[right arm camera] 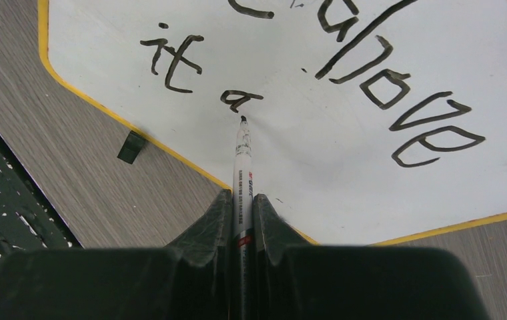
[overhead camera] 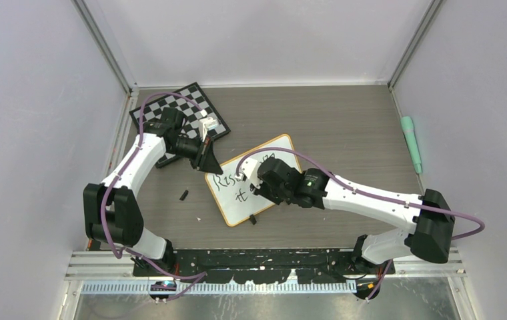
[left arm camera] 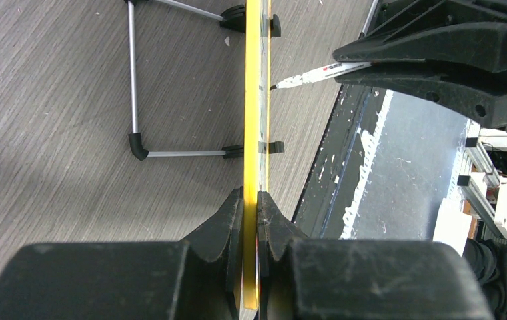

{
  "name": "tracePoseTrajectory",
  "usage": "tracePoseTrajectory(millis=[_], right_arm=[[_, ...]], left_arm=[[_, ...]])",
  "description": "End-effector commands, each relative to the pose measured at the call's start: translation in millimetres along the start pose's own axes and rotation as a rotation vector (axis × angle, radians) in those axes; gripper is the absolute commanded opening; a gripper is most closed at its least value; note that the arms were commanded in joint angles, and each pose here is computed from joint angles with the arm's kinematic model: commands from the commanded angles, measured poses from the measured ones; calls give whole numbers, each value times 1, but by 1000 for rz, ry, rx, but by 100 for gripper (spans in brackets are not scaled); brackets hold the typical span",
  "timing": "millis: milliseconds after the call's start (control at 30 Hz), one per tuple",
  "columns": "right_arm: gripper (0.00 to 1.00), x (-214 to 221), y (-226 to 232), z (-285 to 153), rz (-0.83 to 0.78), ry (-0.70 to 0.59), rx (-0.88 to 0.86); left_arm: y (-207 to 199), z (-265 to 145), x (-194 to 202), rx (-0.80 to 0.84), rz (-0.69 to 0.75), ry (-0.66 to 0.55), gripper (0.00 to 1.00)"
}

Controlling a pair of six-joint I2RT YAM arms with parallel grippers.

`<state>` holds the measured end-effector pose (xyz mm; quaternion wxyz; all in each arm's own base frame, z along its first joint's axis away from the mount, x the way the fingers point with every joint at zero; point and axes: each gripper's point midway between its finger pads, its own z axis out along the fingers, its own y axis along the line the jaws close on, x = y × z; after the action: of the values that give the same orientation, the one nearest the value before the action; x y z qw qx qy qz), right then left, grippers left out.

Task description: Write a sentence on the whiteboard

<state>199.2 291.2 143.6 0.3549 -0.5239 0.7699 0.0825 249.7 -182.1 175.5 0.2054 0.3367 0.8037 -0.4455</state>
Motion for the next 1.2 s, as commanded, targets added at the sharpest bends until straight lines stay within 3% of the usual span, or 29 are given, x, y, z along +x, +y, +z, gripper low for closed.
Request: tracePoseTrajectory(millis=[0,533,1167], right_arm=[[0,-32,-17,-30,15,-108,43],[0,-41,-37,-17,21,-118,147],[0,3,-7,2,47,0,29]], left_arm=[[1,-3,-10,-15,58,-13,0],[1,-4,-9,-18,59,-11,0],[3,-2,-7,-17,59,-7,0]])
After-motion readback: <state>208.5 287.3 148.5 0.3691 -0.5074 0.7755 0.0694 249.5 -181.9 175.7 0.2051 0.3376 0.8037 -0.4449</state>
